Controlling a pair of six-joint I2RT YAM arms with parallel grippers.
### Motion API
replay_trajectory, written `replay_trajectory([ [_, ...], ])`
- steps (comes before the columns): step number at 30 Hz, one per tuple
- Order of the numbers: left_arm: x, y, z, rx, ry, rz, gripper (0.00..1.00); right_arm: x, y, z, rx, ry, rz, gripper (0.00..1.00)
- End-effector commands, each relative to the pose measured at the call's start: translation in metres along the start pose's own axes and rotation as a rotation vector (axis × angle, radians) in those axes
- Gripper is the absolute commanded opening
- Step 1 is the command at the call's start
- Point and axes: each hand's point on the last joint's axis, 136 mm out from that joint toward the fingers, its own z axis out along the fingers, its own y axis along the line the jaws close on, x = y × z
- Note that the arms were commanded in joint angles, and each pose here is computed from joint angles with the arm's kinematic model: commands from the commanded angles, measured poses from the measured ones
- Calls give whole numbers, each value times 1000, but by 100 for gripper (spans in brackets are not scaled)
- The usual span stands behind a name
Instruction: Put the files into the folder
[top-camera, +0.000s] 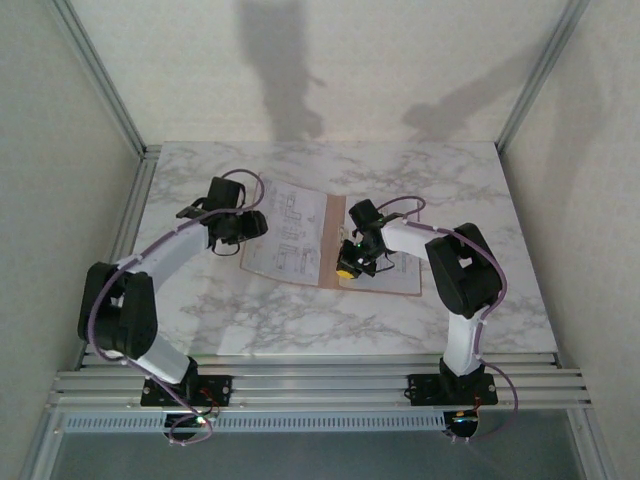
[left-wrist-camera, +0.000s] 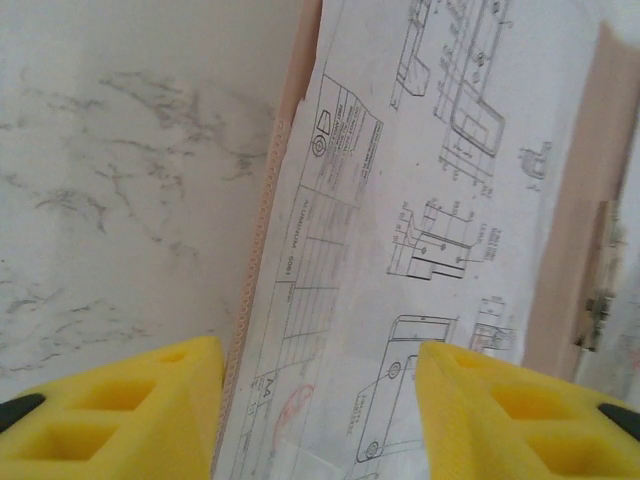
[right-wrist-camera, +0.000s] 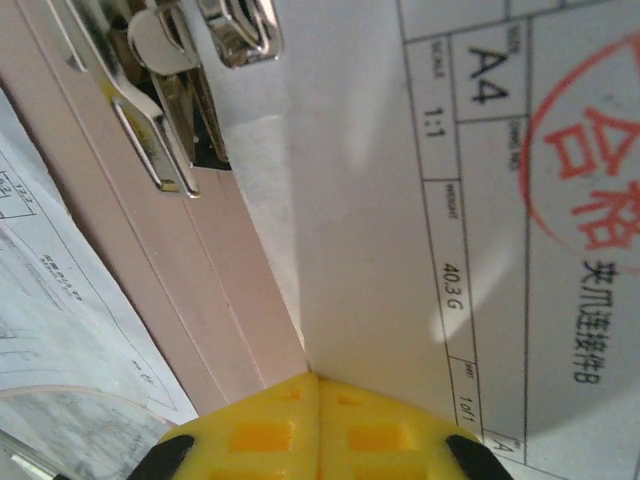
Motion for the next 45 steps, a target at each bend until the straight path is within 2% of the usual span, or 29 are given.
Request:
replay_trajectory([
  [1, 11, -25, -16, 88, 53, -7, 51, 22, -58, 31, 202, 88, 63, 6],
  [5, 5, -35, -27, 130, 31, -20, 44, 20, -57, 31, 206, 88, 58, 6],
  [11, -2, -52, -40, 208, 14, -43, 29, 20, -58, 31, 212, 91, 60, 6],
  [19, -10, -70, -51, 296, -1, -69, 26, 21, -58, 31, 212, 88, 61, 5],
  [25, -11, -76, -51, 304, 7, -66, 5, 20, -57, 30, 208, 85, 62, 6],
  [26, -10, -76, -51, 297, 8, -62, 0, 20, -56, 30, 204, 83, 61, 7],
  [28, -8, -73, -48, 263, 15, -48, 0, 17, -50, 26, 184, 71, 50, 13],
  [32, -5, -60, -48, 166, 24, -2, 0, 6, -18, 4, 106, 13, -14, 38],
  [34, -6, -51, -50, 108, 21, 25, 0, 1, 1, -13, 71, -17, -48, 46],
  [37, -8, -38, -57, 25, 13, 63, 0, -6, 29, -44, 12, -75, -93, 52],
  [40, -10, -26, -65, -45, 1, 98, 0, -15, 41, -71, -20, -134, -94, 53],
  [45, -13, -9, -80, -144, -19, 139, 0, -32, 19, -95, -29, -212, -27, 51],
])
